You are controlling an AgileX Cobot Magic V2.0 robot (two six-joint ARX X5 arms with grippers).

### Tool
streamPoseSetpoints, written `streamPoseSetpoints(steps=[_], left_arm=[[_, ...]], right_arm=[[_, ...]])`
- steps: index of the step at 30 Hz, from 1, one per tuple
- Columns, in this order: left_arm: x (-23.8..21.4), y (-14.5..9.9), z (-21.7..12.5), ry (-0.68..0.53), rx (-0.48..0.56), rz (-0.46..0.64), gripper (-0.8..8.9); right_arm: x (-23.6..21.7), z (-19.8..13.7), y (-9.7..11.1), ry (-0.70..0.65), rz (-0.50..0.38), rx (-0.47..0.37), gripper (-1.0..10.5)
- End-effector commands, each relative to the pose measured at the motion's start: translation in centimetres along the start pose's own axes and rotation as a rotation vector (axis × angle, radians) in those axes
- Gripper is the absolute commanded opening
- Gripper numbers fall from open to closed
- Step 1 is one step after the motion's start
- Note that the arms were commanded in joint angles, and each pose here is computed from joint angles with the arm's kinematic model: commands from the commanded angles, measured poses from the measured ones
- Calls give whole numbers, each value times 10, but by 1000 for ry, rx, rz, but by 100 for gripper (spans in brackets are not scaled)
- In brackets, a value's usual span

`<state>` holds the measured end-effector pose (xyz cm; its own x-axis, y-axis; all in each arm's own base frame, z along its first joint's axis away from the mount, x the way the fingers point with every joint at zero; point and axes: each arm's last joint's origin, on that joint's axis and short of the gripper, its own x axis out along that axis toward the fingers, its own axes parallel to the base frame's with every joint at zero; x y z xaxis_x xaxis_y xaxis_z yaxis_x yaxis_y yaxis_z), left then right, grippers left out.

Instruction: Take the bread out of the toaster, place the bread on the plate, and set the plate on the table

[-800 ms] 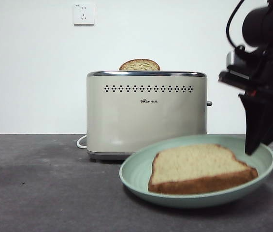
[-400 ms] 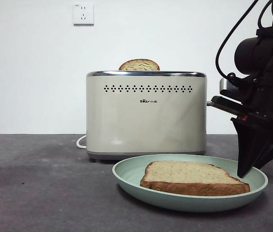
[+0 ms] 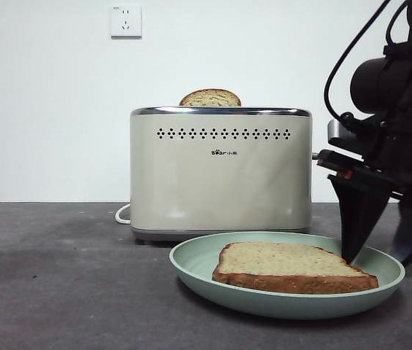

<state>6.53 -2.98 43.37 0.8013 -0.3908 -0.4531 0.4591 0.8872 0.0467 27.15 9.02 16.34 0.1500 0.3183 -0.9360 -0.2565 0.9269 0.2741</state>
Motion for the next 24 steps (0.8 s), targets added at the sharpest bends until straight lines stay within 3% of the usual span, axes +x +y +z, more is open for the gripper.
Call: streamPoseSetpoints(steps=[1,5,11,15,17,21,24], left_arm=[[0,0,0,0,4,1,-8],[0,0,0,0,4,1,-8],[0,0,0,1,4,1,-8],[0,0,0,1,4,1,-8],[0,0,0,1,3,2,-8],[0,0,0,1,3,2,-8],[0,0,0,1,3,2,-8]], right_arm=[[-18,-5,4,-52,2,-33,508],[-60,-16,15,-169,12,-76,507],[-129,-60,36,-338,37,-211,500],[-169,-101,50,-478,173,-314,480],[-185,-121,54,-552,237,-367,361],[-207,-157,56,-674,279,-436,-31],[-211,-175,54,-684,274,-441,-10]])
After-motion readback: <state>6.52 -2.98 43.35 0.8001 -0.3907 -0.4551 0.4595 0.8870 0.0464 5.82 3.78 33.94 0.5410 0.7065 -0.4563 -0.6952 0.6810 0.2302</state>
